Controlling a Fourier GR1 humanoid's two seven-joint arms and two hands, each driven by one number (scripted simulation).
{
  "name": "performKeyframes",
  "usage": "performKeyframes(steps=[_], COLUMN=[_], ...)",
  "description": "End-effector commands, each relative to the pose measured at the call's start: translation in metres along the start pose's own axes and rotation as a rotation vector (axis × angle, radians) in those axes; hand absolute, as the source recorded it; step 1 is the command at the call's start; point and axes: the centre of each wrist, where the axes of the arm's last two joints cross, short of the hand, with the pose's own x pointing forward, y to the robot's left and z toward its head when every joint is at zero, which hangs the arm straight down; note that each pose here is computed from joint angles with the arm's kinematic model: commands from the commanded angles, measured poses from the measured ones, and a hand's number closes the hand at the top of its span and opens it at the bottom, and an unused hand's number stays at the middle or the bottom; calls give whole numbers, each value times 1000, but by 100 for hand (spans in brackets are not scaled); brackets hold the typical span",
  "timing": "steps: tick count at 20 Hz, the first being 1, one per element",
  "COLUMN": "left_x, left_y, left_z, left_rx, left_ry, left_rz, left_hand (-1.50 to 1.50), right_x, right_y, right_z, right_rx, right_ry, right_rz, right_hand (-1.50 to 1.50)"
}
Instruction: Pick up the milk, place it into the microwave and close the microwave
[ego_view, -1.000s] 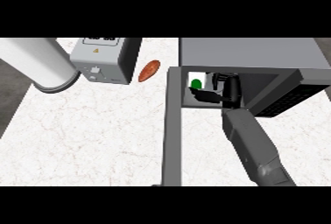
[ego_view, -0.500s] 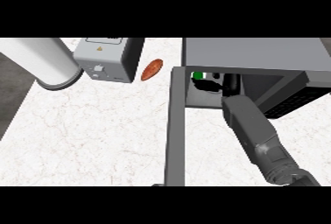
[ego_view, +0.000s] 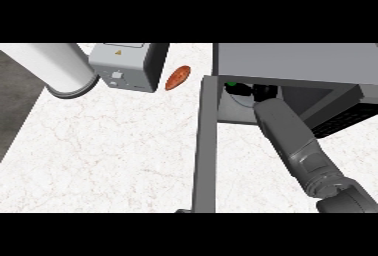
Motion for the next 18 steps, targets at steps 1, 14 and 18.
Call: performKeyframes(steps=[1,14,18], left_x=[-2,-12,-20], left_y=[3,-4,-2], left_z=[-12,-18,-19], left_rx=[1,-30,-44], left_ry=[-1,0,29], left_rz=[-18,15,18], left_hand=[-150,-150,-150], right_x=[-4,-52,-57], right_y=[-11,-56,-61], right_z=[-10,-6,-4], right_rx=[-63,-129,-161], right_ry=[8,115,154], right_rz=[78,137,159], right_hand=[150,150,150])
